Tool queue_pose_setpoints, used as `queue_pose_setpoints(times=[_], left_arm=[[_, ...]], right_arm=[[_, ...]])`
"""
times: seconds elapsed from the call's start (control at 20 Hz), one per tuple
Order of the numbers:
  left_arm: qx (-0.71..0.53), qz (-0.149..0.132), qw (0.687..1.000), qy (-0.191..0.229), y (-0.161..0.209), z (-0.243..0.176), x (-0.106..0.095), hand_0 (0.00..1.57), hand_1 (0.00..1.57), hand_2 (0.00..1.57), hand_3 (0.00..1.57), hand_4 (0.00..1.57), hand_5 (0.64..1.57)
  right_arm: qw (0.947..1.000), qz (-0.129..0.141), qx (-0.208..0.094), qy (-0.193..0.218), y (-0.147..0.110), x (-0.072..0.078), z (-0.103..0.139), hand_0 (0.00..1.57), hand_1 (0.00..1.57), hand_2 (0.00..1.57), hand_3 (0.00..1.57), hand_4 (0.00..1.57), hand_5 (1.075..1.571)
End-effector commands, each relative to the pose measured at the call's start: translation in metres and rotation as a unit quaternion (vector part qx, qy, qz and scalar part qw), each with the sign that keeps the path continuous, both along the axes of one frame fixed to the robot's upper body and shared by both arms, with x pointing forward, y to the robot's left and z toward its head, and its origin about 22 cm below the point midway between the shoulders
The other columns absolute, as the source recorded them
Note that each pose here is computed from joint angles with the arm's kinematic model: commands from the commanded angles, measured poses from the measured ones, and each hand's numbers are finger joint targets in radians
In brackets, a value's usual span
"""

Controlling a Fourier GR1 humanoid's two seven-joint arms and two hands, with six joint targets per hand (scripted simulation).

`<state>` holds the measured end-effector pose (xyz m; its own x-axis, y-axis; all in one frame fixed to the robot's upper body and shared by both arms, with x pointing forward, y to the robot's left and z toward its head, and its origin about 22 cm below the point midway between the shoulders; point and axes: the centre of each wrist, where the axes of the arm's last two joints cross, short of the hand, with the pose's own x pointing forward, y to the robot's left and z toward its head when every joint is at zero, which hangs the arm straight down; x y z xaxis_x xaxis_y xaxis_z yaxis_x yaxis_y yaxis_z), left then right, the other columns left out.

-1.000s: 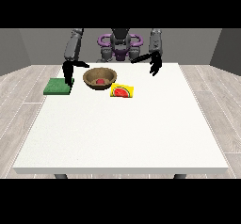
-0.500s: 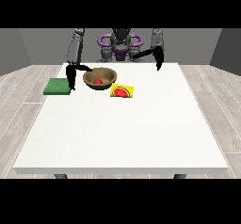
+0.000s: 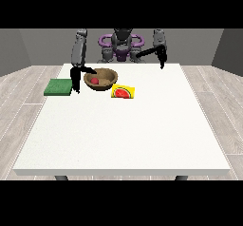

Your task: Pick the cup and pour the ball into the bowl, then pick the bowl and place it on the pad

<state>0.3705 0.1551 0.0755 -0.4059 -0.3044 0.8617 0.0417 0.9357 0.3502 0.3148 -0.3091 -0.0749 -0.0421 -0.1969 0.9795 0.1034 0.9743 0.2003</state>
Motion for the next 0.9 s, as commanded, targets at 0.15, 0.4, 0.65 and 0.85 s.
queue_pose_setpoints(times=[0.15,0.4,0.65,0.85], left_arm=[[0.001,0.017,0.999,0.035,0.029,-0.036,-0.012,0.0,0.0,0.0,0.0,0.0,1.564],[-0.004,0.011,1.0,0.006,0.035,-0.004,-0.004,0.0,0.0,0.0,0.0,0.0,1.566],[-0.004,0.008,1.0,0.02,0.028,-0.003,-0.004,0.0,0.0,0.0,0.0,0.0,1.568],[-0.015,0.032,0.998,0.042,0.049,-0.019,-0.005,0.0,0.0,0.0,0.0,0.0,1.57]], right_arm=[[0.9983,0.02,0.028,0.048,0.064,0.023,0.005,0.0,0.0,0.0,0.0,0.38,1.552],[0.9902,-0.003,0.016,0.139,0.043,-0.017,-0.039,0.64,0.64,0.3,0.0,0.56,1.571],[0.9809,-0.025,-0.07,0.179,0.04,-0.015,-0.037,1.57,1.57,1.57,1.57,1.05,1.55],[0.9734,-0.033,-0.101,0.203,0.038,0.012,-0.009,1.57,1.57,1.57,1.57,1.02,1.554]])
